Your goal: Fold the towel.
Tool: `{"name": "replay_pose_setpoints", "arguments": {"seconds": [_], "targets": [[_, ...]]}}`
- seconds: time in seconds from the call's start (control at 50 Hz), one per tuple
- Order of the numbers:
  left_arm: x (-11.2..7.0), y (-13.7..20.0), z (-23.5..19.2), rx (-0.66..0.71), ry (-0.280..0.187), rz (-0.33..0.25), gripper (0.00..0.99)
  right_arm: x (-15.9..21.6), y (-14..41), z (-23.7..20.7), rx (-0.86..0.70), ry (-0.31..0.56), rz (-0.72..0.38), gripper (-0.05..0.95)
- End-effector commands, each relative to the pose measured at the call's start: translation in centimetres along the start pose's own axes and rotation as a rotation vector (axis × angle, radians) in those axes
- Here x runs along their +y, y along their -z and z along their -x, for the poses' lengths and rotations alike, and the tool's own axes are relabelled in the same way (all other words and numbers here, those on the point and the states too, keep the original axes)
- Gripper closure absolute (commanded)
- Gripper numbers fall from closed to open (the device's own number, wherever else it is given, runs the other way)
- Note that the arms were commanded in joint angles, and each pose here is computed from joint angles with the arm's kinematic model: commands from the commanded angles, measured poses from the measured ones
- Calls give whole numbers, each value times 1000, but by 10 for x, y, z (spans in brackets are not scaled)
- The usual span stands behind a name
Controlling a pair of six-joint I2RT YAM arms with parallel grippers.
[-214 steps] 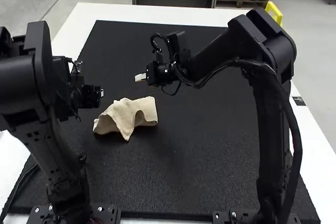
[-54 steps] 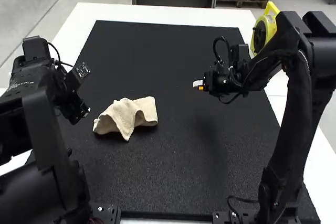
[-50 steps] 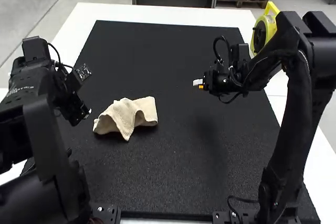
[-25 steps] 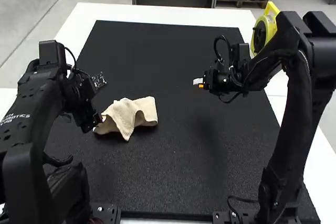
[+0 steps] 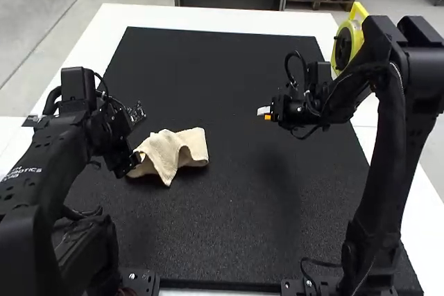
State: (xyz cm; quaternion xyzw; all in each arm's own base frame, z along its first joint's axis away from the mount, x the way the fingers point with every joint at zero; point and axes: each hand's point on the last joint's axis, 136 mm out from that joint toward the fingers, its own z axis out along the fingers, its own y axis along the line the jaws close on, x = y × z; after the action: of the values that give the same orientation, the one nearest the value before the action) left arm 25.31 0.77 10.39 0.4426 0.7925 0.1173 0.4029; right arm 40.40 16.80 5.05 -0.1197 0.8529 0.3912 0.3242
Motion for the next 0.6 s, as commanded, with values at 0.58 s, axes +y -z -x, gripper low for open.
{"name": "replay_pose_setpoints", "arguments": {"seconds": [0.58], "targets": [[-9,-27,-14,63,32,-91,121,-6,3,16,-37,-30,30,411]]}}
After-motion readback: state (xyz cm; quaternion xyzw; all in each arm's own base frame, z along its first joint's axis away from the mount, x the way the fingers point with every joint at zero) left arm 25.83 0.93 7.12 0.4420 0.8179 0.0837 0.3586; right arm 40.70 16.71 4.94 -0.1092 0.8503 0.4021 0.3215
